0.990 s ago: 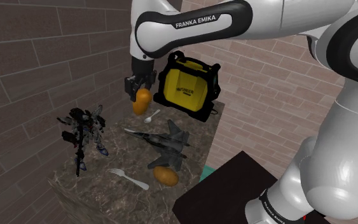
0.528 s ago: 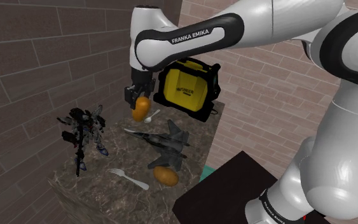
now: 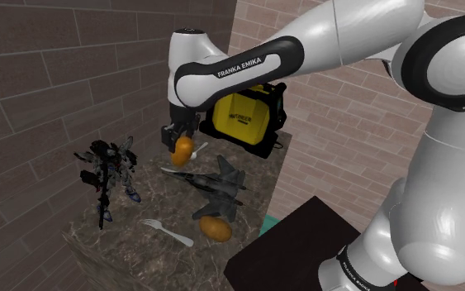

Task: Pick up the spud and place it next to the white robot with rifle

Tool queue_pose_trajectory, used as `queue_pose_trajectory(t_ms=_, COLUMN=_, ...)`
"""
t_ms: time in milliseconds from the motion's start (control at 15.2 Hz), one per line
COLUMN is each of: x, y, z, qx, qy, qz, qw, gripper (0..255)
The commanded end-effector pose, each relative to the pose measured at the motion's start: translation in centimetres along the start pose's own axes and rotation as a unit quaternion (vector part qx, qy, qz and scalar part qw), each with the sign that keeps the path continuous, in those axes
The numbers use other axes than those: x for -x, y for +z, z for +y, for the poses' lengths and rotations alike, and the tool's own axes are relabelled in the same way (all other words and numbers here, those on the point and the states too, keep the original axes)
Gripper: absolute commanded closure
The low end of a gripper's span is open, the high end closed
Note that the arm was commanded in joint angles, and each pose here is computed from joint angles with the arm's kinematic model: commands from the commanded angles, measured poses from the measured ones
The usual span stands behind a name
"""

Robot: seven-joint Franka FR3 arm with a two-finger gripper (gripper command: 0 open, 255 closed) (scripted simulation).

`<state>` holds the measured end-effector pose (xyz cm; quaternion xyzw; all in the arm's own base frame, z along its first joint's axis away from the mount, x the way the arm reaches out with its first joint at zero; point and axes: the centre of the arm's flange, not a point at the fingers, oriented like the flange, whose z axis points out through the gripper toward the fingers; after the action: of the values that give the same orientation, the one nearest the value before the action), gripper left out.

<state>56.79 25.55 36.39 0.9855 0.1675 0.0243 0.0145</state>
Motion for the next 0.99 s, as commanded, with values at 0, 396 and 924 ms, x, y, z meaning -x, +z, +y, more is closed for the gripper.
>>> queue_pose_trajectory(t_ms=0, x=0.1, y=1.1, z=0.0, qx=0.0, qy=0.0, qz=0.0, qw=1.0, gripper=255)
queue_pose_trajectory(t_ms=396, x=0.2, y=4.2, z=-0.1, qx=0.0, qy=0.0, qz=0.0, qw=1.0, gripper=255)
queue_pose_trajectory(t_ms=924, x=0.4, y=8.5, z=-0.3, qx=0.0, qy=0.0, qz=0.0, qw=1.0, gripper=255)
